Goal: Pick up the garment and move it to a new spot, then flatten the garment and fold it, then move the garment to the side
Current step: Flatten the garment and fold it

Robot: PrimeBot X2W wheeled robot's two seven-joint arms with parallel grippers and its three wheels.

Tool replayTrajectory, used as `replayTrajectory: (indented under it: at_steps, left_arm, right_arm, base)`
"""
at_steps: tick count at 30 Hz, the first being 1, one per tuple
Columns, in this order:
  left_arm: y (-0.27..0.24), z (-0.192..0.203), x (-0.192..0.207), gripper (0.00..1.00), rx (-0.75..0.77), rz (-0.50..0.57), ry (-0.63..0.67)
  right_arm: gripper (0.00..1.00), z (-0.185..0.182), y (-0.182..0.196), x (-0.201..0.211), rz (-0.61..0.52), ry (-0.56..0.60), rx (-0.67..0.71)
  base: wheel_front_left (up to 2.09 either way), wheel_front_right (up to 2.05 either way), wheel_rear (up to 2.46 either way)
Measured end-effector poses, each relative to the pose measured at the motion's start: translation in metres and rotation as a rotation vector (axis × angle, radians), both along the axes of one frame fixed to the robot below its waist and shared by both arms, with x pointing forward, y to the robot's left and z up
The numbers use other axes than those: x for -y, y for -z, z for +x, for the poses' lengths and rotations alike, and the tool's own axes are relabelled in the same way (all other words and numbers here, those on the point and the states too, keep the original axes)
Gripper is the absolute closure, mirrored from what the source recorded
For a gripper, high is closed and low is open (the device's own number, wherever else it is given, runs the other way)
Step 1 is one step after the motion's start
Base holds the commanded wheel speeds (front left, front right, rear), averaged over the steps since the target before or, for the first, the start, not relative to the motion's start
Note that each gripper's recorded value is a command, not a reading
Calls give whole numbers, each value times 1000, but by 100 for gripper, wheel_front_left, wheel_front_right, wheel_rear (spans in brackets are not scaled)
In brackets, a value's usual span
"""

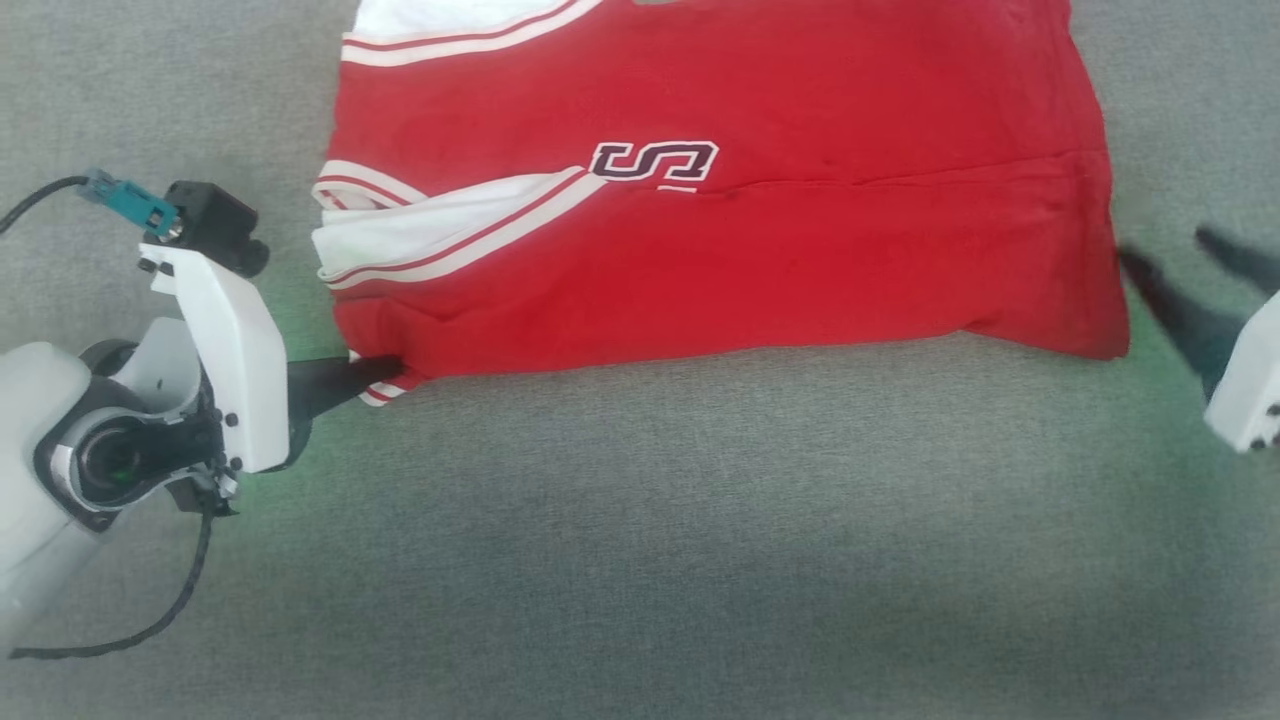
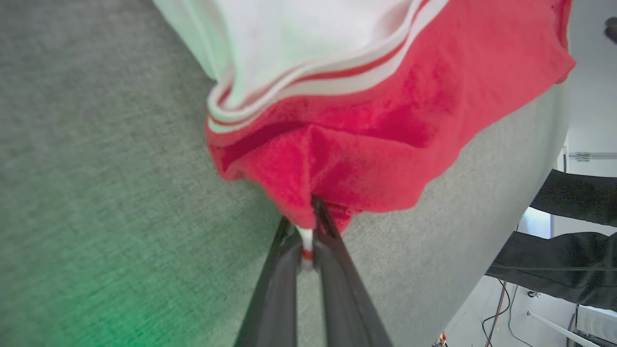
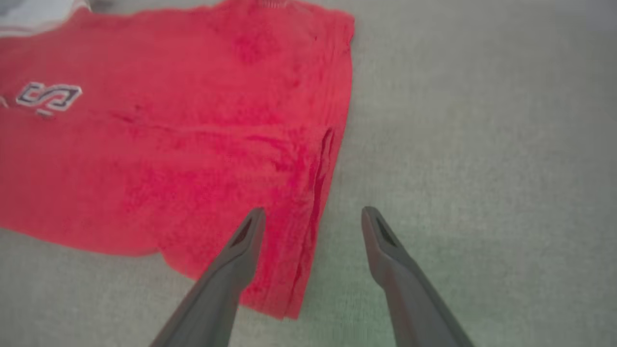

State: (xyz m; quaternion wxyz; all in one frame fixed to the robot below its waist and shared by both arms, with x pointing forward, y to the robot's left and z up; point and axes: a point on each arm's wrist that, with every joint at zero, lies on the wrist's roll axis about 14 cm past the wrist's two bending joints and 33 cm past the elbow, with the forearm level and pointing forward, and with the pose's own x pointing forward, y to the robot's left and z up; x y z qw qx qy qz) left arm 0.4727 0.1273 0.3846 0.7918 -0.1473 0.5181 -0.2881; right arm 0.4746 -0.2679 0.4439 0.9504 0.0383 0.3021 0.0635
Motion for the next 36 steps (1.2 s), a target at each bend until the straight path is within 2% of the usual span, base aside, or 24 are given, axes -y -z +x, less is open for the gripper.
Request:
replayTrajectory:
  at_steps: [2,6,14,16,27,36]
  left_arm:
    - [0,-1,0,100,6,0,2]
    - [0,-2,1,100,15,-7,3]
    - [4,0,4,100,32,-24,4]
    - [5,-1,4,100,35,-26,1]
    - [-20,-16,-2,100,117,-60,-14]
    - [-44,-70,-2,100,121,-115,7]
  right_arm:
    - [0,-11,14,-4,-21,-42,-111]
    - [0,-20,31,-9,-42,-90,-247]
    - [0,-13,59,-21,-57,-122,-365]
    - [99,-11,63,-23,-64,-128,-371]
    - [100,-20,44,-23,-51,-136,-339]
    - [100,-53,35,-13,-45,-153,-387]
  base:
    - [0,0,0]
    - [0,0,0]
    - [0,0,0]
    - [0,0,0]
    - [0,0,0]
    - [0,0,0]
